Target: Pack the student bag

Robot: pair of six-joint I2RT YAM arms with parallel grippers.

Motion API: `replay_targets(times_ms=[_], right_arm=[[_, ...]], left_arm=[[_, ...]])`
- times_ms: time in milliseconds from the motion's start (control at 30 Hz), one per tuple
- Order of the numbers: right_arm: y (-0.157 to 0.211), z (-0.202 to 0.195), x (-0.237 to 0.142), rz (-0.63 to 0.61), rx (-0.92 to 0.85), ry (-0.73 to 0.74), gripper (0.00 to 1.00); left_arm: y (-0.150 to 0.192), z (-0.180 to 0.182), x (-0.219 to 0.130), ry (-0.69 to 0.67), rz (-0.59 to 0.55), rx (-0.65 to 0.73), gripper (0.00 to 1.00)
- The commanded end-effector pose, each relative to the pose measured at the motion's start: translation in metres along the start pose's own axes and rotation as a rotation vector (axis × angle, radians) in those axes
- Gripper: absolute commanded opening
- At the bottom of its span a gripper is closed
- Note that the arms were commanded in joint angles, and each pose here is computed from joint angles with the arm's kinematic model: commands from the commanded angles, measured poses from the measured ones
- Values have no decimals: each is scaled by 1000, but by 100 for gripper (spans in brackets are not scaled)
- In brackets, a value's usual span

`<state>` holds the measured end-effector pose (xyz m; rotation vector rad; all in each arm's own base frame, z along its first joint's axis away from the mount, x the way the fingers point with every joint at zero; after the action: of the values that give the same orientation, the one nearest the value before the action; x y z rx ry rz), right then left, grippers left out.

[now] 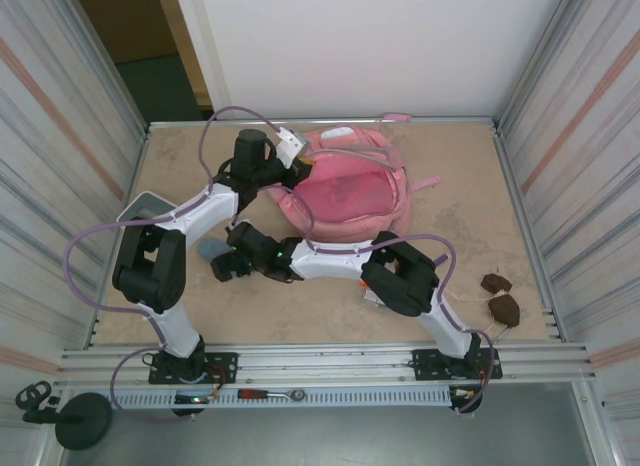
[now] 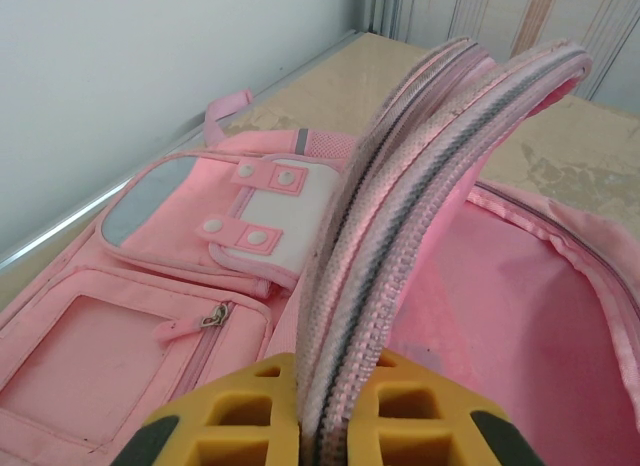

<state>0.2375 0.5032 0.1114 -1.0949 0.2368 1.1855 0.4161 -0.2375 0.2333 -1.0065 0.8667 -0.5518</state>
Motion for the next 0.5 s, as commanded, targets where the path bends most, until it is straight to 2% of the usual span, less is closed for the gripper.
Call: replay_targets(times_ms=[0,133,200,300,467], right_arm=[[4,-17,15,-26,24,137,99],[7,-23,28,-23,6,189,100],[9,-28,31,-24,-4,215,97],[12,-36,33,-18,-16,245,89],[15,-43,28,-4,-58,273,66]], left_arm=[[-19,3,-11,-6,-38,13,0],[-18,3,-10,-5,-36,13,0],[-18,3,-9,-4,-34,14,0],[-17,3,-9,-6,-29,18,0],[-17,2,-10,-9,-27,23,0]])
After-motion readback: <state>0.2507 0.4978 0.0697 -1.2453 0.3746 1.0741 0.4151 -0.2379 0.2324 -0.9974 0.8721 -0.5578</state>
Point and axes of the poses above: each hand's point on the last joint's axis, 136 mm out from that joint toward the fingers, its own x axis out along the fingers, its own z axis along the line the jaws close on, y = z × x, the point moved 5 cm from there along -x, back along the fingers, and after that the axes turned 15 degrees about x, right-handed, at the moved point
